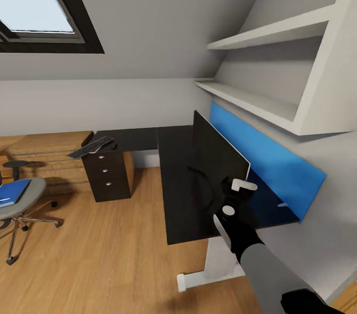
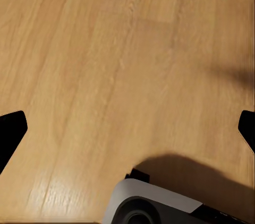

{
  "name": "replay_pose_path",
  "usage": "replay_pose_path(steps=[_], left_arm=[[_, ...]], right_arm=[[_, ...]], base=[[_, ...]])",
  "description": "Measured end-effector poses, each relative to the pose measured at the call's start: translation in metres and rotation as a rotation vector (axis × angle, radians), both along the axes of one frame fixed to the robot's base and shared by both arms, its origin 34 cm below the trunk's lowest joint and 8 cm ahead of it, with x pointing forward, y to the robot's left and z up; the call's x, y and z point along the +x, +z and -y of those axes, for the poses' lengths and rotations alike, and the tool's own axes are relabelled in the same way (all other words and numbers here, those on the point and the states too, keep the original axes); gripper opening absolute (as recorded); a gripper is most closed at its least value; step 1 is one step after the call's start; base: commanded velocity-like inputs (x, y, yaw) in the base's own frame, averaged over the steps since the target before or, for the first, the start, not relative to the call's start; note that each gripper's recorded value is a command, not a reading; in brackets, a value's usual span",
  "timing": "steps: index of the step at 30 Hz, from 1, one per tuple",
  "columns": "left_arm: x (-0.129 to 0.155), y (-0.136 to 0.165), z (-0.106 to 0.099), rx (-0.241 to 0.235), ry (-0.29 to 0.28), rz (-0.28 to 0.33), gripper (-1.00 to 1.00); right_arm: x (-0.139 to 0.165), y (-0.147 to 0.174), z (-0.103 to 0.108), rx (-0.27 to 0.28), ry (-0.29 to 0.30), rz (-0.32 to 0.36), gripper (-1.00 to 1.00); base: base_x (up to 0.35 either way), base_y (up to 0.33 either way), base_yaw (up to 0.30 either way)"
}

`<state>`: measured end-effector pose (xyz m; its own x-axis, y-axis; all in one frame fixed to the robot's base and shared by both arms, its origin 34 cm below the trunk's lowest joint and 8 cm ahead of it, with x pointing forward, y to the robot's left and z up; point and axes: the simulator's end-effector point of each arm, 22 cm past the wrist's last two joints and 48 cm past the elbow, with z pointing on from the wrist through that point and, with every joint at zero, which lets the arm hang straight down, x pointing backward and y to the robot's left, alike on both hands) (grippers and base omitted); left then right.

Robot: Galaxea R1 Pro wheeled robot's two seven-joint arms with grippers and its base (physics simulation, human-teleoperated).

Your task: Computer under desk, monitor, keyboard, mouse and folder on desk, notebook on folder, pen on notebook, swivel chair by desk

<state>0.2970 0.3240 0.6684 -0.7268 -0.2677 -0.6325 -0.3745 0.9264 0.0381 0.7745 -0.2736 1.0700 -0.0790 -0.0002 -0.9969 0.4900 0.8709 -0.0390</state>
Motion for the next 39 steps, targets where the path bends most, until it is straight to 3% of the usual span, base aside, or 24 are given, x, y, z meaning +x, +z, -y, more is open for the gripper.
replay_pose_path(steps=[29, 39], left_arm=[[0.0, 0.0, -0.001, 0.002, 0.005, 0.0, 1.0], [-0.001, -0.001, -0.001, 0.001, 0.006, -0.005, 1.0]], right_arm=[[0.0, 0.001, -0.003, 0.015, 0.001, 0.009, 1.0], [0.0, -0.003, -0.015, 0.029, 0.017, 0.002, 1.0]], base=[[-0.001, -0.029, 0.0], [-0.243, 0.0, 0.0]])
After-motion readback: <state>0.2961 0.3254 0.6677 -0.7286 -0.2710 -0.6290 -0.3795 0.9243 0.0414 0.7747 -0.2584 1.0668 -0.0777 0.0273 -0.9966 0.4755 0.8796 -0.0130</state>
